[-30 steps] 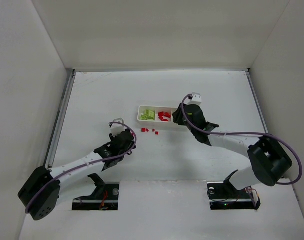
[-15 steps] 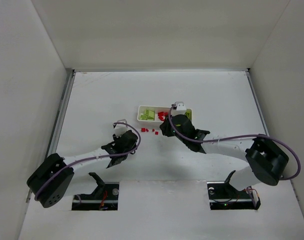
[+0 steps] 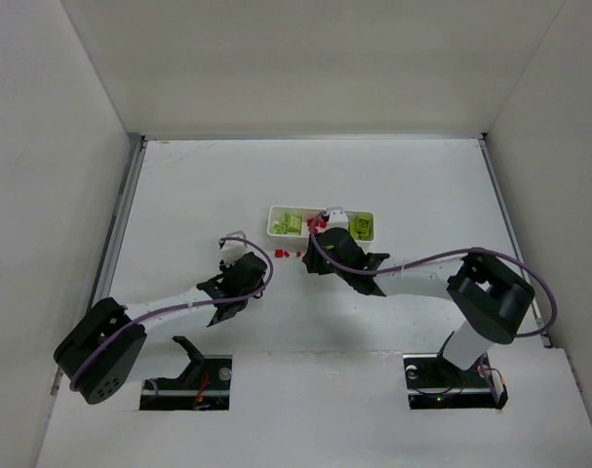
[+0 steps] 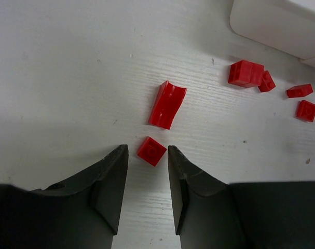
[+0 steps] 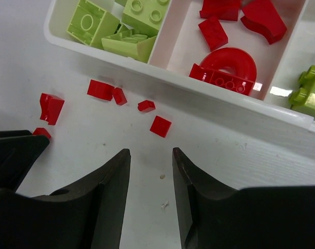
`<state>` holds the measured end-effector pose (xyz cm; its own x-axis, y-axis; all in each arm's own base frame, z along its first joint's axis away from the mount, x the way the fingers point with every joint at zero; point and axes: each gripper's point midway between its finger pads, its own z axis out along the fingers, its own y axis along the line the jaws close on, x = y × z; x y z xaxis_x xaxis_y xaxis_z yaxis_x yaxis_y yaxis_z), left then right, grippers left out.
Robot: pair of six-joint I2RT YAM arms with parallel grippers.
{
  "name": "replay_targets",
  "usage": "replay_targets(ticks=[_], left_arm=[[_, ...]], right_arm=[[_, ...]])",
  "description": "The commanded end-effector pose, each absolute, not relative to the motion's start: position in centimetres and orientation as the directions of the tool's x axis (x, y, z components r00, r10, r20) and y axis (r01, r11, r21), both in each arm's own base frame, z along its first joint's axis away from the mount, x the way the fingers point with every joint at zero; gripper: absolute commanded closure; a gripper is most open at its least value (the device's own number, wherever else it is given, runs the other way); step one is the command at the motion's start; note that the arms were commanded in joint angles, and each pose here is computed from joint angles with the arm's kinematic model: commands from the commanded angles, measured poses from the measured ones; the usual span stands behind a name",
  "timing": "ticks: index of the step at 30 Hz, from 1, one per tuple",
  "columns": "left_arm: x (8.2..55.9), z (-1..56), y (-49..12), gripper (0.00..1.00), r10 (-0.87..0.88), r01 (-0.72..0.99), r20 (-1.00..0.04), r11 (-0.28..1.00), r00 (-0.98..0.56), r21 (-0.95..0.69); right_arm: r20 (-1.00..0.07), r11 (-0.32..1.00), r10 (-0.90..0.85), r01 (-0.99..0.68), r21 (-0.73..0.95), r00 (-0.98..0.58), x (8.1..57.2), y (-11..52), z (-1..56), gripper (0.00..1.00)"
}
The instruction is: Sort the legos into containers by color
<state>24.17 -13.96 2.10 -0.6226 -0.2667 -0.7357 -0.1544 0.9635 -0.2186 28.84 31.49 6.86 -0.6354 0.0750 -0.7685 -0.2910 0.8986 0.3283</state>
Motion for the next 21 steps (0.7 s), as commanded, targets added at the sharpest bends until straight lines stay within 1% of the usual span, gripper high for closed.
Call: replay_targets(ticks=[1, 6, 9, 15, 21], left_arm=[[24.5, 2.4, -14.0, 0.67, -0.265, -0.150, -0.744, 0.964, -0.613, -0.219], [24.7, 2.4, -14.0, 0.68, -0.257, -0.146, -0.747, 0.966, -0.613, -0.213], [24.7, 2.4, -14.1, 0.72, -0.251, -0.141, -0.747, 0.968, -0.615, -0.209], [24.5, 2.6, -14.3, 0.78, -0.249, -0.125, -0.748, 0.968, -0.616, -0.219], [24.2, 2.9, -14.2, 0.81, -0.261, -0.115, -0.749, 0.963, -0.609, -0.243]], right_arm=[[-0.759, 0.883, 0.104, -0.292, 0.368, -0.642, 29.3, 33.2, 7.5, 0.56], [-0.738, 0.890, 0.105, -0.268, 0.369, -0.666, 29.5, 33.7, 6.4, 0.55], [-0.729, 0.899, 0.111, -0.244, 0.363, -0.675, 29.8, 33.8, 5.8, 0.56], [-0.732, 0.929, 0.091, -0.207, 0.306, -0.676, 30.1, 33.3, 5.1, 0.56], [-0.724, 0.952, 0.051, -0.186, 0.243, -0.688, 30.4, 33.2, 4.2, 0.56]])
